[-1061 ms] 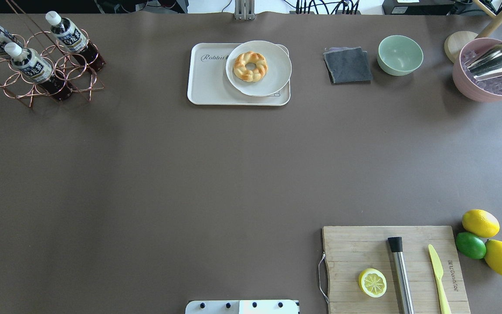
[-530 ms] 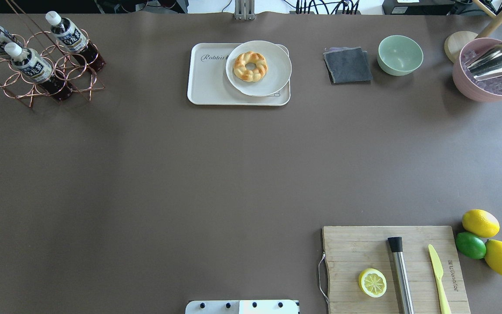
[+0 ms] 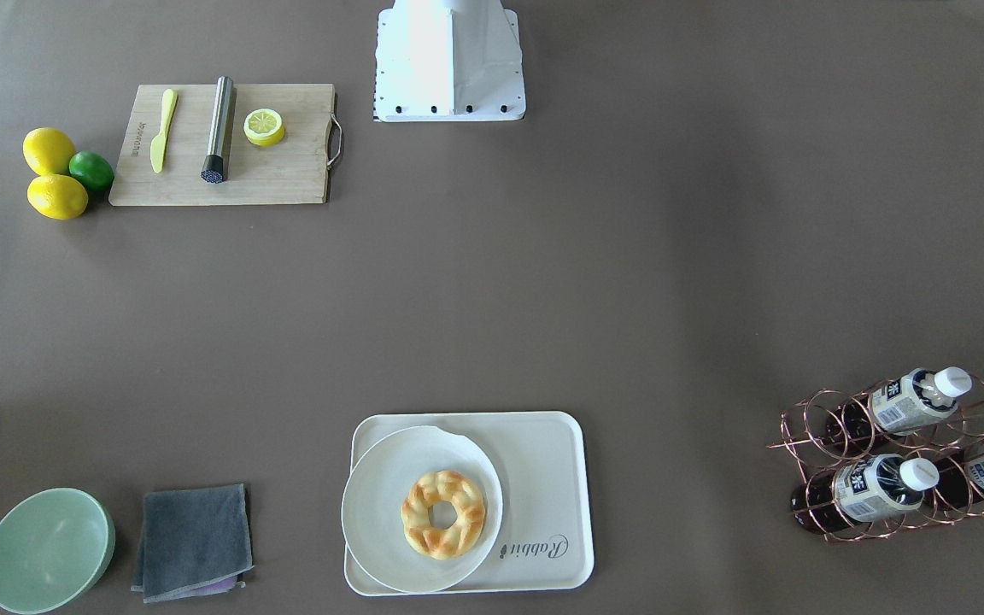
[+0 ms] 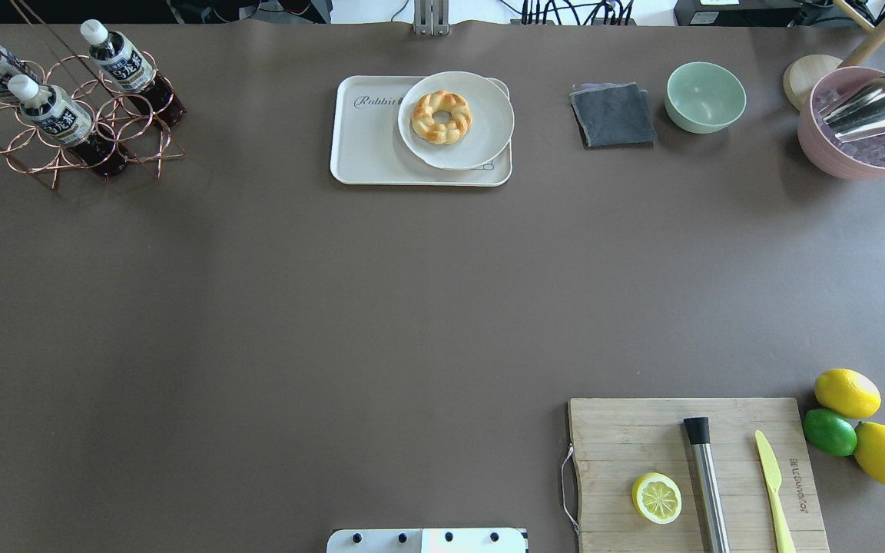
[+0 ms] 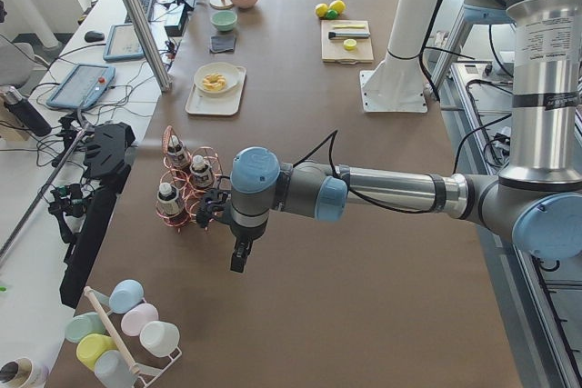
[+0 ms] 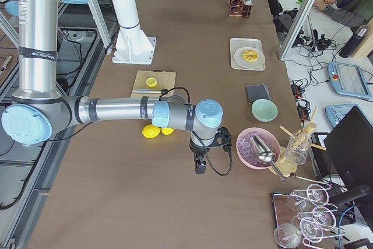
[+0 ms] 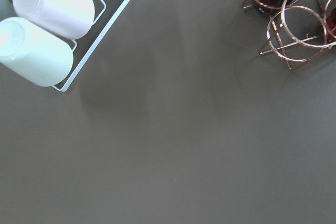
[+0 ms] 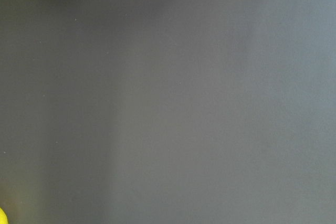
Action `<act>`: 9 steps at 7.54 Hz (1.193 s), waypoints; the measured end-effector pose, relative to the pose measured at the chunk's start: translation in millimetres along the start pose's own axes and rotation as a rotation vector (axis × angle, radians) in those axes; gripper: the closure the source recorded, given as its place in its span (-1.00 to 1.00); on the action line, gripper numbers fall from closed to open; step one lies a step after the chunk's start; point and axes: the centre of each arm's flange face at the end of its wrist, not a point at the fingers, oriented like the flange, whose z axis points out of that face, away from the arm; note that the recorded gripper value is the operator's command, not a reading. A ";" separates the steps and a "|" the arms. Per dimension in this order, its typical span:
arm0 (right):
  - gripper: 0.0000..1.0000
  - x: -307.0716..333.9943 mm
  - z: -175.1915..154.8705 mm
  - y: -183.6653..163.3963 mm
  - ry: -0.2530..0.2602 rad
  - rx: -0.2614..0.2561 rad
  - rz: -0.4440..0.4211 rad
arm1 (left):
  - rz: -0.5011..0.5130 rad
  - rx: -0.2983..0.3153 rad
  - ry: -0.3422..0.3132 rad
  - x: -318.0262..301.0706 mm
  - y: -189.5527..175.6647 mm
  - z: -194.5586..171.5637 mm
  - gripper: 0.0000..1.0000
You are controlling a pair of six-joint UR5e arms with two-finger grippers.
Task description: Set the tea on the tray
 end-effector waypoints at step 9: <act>-1.00 3.7 6.7 7.5 -0.005 -0.014 0.012 | -0.011 0.415 0.175 171.1 -22.6 49.7 -0.96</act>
